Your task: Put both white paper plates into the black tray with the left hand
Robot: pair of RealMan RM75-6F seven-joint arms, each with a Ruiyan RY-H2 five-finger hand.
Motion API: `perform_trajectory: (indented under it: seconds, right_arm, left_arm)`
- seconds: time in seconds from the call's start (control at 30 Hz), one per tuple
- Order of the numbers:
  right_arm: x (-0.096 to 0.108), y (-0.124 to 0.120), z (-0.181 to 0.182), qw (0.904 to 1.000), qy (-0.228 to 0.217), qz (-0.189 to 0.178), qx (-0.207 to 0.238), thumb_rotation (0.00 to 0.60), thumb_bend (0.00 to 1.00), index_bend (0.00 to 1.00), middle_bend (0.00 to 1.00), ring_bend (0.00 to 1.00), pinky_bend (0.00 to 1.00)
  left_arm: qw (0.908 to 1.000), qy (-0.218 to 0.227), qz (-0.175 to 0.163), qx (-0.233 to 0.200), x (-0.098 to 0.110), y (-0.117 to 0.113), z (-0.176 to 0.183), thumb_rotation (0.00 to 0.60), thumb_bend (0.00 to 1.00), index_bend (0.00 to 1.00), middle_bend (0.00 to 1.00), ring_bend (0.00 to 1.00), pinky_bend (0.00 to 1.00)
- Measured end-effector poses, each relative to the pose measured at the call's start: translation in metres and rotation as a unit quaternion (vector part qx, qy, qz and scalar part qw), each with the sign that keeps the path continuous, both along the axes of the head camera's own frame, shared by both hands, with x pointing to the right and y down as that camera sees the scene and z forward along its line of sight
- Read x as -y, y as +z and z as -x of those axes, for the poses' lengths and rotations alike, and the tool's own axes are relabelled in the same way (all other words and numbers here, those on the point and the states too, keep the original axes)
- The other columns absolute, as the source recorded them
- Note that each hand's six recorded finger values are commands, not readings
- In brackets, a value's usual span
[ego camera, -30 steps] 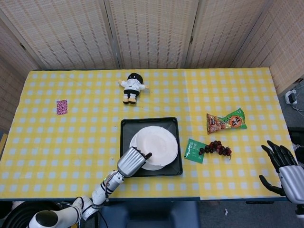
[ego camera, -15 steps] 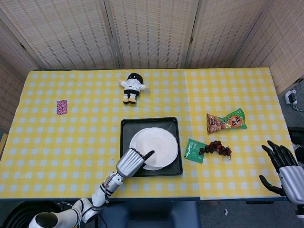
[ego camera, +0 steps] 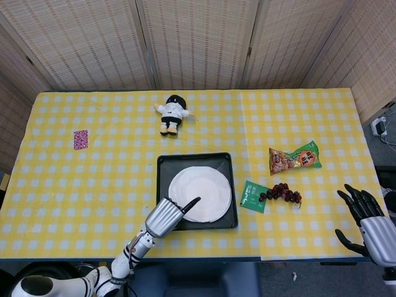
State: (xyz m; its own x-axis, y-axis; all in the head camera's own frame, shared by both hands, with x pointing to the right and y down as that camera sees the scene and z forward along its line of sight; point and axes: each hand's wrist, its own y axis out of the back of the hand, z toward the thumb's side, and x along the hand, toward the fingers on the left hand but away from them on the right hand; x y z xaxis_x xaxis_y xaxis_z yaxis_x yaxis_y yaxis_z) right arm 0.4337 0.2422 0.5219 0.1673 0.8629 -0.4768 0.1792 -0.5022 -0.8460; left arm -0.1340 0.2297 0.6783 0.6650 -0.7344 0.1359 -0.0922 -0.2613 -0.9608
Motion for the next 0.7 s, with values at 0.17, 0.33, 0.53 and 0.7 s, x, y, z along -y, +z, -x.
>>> perform_trajectory:
  seconds: [0.17, 0.33, 0.53, 0.7]
  right_arm:
    - [0.000, 0.005, 0.007, 0.9999, -0.010, 0.005, 0.002, 0.600, 0.36, 0.00, 0.00, 0.00, 0.00]
    - [0.000, 0.012, 0.014, 0.9998, -0.019, 0.010, 0.001, 0.600, 0.36, 0.00, 0.00, 0.00, 0.00]
    - [0.004, 0.030, 0.023, 0.9995, -0.025, 0.020, -0.006, 0.600, 0.36, 0.00, 0.00, 0.00, 0.00]
    - [0.007, 0.046, 0.031, 0.9991, -0.029, 0.025, -0.017, 0.600, 0.36, 0.00, 0.00, 0.00, 0.00]
  left_arm:
    - [0.9993, -0.030, -0.020, 0.013, 0.010, -0.026, 0.035, 0.600, 0.19, 0.27, 1.00, 0.98, 1.00]
    - [0.9922, -0.111, -0.036, 0.044, 0.022, -0.053, 0.106, 0.600, 0.20, 0.25, 0.71, 0.62, 0.73]
    - [0.9708, -0.216, 0.001, 0.105, 0.022, -0.079, 0.197, 0.600, 0.20, 0.15, 0.21, 0.10, 0.11]
    - [0.9424, -0.308, 0.033, 0.126, 0.006, -0.117, 0.275, 0.600, 0.20, 0.13, 0.13, 0.01, 0.00]
